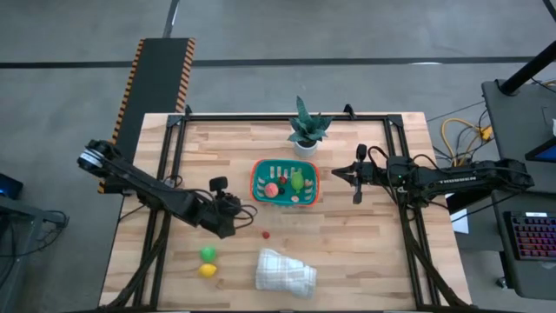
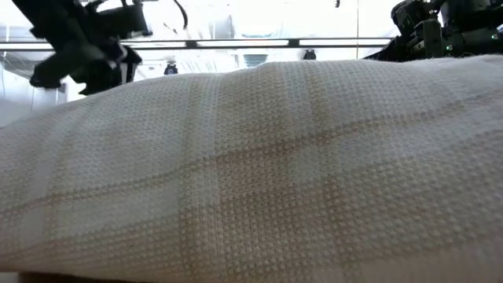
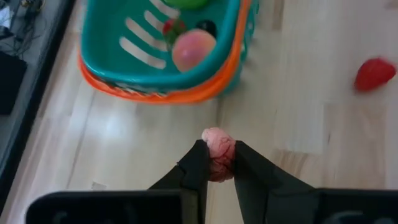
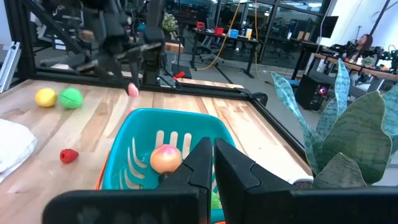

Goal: Build produce basket
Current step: Put the pink peach into the blue basket

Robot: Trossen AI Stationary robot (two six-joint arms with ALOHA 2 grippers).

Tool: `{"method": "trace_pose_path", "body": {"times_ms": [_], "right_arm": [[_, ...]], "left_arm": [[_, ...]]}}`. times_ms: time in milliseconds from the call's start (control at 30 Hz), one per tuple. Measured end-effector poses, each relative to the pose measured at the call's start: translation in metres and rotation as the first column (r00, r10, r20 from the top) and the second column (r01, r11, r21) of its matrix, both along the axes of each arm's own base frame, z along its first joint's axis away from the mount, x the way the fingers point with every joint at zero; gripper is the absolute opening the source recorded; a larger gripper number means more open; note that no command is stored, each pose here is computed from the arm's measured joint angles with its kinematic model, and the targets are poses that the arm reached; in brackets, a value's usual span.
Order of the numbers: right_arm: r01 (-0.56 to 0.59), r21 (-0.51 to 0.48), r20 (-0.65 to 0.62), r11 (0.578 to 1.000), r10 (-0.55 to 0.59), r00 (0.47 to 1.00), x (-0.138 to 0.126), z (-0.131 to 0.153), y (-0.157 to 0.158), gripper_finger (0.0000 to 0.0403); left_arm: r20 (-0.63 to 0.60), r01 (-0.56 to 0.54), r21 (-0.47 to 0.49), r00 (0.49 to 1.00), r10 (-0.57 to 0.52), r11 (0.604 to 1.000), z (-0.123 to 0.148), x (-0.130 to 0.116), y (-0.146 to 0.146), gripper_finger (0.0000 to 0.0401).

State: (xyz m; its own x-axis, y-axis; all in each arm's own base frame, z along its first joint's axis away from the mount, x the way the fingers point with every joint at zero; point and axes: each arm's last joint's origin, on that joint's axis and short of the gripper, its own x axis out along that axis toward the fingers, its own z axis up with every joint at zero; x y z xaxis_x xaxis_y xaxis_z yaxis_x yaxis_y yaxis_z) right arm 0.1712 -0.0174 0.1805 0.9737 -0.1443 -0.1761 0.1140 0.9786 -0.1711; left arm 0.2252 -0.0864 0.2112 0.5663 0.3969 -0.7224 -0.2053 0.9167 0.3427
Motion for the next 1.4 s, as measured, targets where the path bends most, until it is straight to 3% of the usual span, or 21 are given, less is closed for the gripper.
{"method": "trace_pose_path", "body": {"times_ms": [433,733,1000,1300,1400], "right_arm": [[-0.001,-0.003,-0.001,1.0,0.001,1.0,0.0,0.0,0.0,0.0009],[0.0,-0.002,0.0,1.0,0.0,1.0,0.0,0.0,0.0,0.0009],[0.0,0.0,0.0,1.0,0.0,1.0,0.0,0.0,0.0,0.0009],[0.0,0.0,0.001,1.0,0.0,1.0,0.0,0.0,0.0,0.0009],[0.0,0.0,0.0,1.0,0.0,1.0,0.0,0.0,0.0,0.0009]], "left_arm": [[0.174,0.072,0.01,0.982,-0.073,0.997,0.04,-0.016,0.008,0.0037],[0.361,0.202,0.124,0.903,-0.234,0.971,0.066,-0.008,0.005,0.0036],[0.402,0.208,0.231,0.869,-0.288,0.95,0.065,0.007,0.01,0.0036],[0.372,0.16,0.255,0.894,-0.25,0.953,0.049,0.036,0.031,0.0036],[0.347,0.192,0.257,0.896,-0.276,0.947,0.039,0.049,0.04,0.0037]]}}
